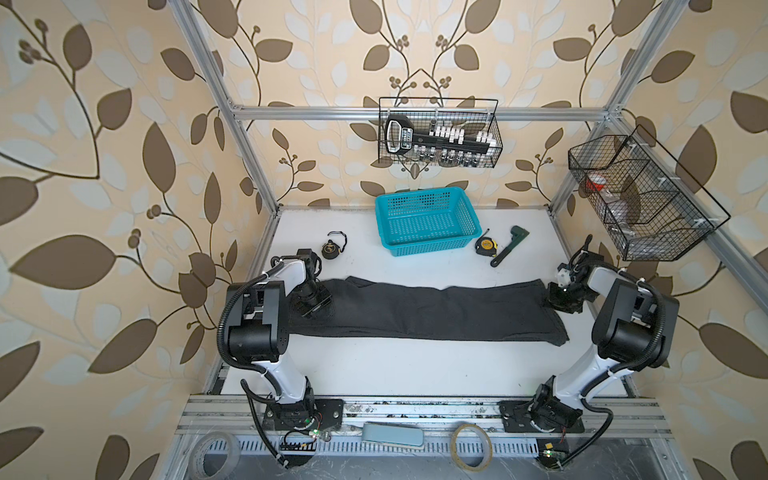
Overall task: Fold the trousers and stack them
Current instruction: 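Grasp the corner of the leg hem with the right gripper, then lift the leg end and carry it over toward the waistband with the right gripper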
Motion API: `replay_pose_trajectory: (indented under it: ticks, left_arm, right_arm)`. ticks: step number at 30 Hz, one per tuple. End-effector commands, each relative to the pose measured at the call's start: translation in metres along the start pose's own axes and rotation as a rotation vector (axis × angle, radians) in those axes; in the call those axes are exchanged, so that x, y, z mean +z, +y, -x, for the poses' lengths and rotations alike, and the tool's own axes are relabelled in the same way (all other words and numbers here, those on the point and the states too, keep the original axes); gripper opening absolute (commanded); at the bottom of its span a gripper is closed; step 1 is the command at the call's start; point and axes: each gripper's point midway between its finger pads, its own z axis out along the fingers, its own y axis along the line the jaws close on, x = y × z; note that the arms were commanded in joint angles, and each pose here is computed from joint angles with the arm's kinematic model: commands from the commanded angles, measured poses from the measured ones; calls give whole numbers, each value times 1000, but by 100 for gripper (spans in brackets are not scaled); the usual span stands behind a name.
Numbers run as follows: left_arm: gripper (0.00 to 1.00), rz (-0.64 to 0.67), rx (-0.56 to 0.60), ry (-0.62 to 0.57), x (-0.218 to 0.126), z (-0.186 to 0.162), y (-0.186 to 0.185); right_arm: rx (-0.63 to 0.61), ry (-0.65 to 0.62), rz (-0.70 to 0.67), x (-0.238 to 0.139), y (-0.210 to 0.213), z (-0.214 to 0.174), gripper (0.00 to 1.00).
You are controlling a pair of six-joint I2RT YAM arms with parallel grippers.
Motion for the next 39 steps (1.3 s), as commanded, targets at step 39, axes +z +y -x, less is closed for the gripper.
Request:
replay_pose_trajectory:
  ticks: [39]
  left_arm:
    - [47, -225, 69, -81, -72, 16, -51]
  right_arm:
    - [118, -282, -54, -162, 166, -34, 0]
